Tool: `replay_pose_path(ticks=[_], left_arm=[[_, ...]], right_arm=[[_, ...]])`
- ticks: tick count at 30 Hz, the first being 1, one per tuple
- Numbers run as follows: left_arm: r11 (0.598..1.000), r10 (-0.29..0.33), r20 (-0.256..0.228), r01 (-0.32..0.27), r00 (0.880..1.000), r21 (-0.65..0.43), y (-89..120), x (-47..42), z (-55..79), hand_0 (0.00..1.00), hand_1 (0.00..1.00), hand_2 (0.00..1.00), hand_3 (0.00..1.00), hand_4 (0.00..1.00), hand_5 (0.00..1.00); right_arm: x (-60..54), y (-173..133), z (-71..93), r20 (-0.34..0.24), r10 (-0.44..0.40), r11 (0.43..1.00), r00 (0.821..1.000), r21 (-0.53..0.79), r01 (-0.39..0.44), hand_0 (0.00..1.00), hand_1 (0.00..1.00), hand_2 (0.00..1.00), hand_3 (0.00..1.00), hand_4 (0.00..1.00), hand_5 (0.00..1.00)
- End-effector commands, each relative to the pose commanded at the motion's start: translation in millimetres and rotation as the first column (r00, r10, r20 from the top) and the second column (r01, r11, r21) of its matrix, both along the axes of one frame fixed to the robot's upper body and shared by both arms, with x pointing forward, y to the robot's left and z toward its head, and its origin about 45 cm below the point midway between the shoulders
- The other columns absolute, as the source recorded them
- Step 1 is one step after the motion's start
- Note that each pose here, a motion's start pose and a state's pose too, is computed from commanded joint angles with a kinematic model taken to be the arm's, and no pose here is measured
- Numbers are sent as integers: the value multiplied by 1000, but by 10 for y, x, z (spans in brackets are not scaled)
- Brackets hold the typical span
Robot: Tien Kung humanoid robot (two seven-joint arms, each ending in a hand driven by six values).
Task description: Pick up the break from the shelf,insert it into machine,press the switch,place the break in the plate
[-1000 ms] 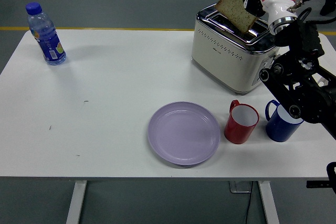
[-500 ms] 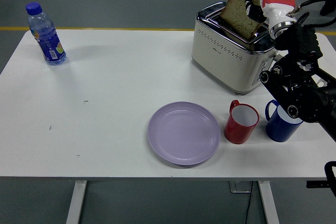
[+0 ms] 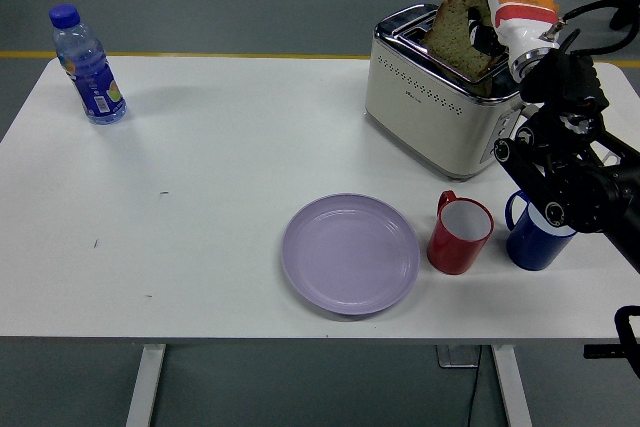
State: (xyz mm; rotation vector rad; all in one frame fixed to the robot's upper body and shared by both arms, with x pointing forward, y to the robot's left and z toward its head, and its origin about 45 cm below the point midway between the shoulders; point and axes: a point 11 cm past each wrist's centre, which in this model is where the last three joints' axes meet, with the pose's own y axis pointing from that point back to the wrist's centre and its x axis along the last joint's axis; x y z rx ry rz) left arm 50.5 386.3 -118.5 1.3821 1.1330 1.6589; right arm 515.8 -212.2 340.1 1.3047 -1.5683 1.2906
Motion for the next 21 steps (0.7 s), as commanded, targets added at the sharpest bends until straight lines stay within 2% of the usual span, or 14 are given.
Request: replay_pose_path(ticks=[4,5,13,21], left_arm=[[1000,-1,-3,1,1000,0,1,-12,-1,679,648,702,653,476,933],[1000,-1,-3,1,1000,0,1,-13,-1,679,649,702,652,477,933],[1000,1,-2,-1,1000,0,5,-12,0,679,648,702,653,476,934],[1000,4,4,-4,1000,0,8,3,2,679,648,702,652,476,934]], right_arm=[[-2,-1,0,4,4,1000,1000,7,-4,653,650,767,849,607,2],[-2,-1,0,4,5,1000,1000,8,-5,769,722,899,954,673,2],[-7,20,-3,5,20,1000,1000,19,-20,769,722,900,948,687,2],[-27,45,26,32,40,999,999,35,-41,754,713,887,933,707,2]])
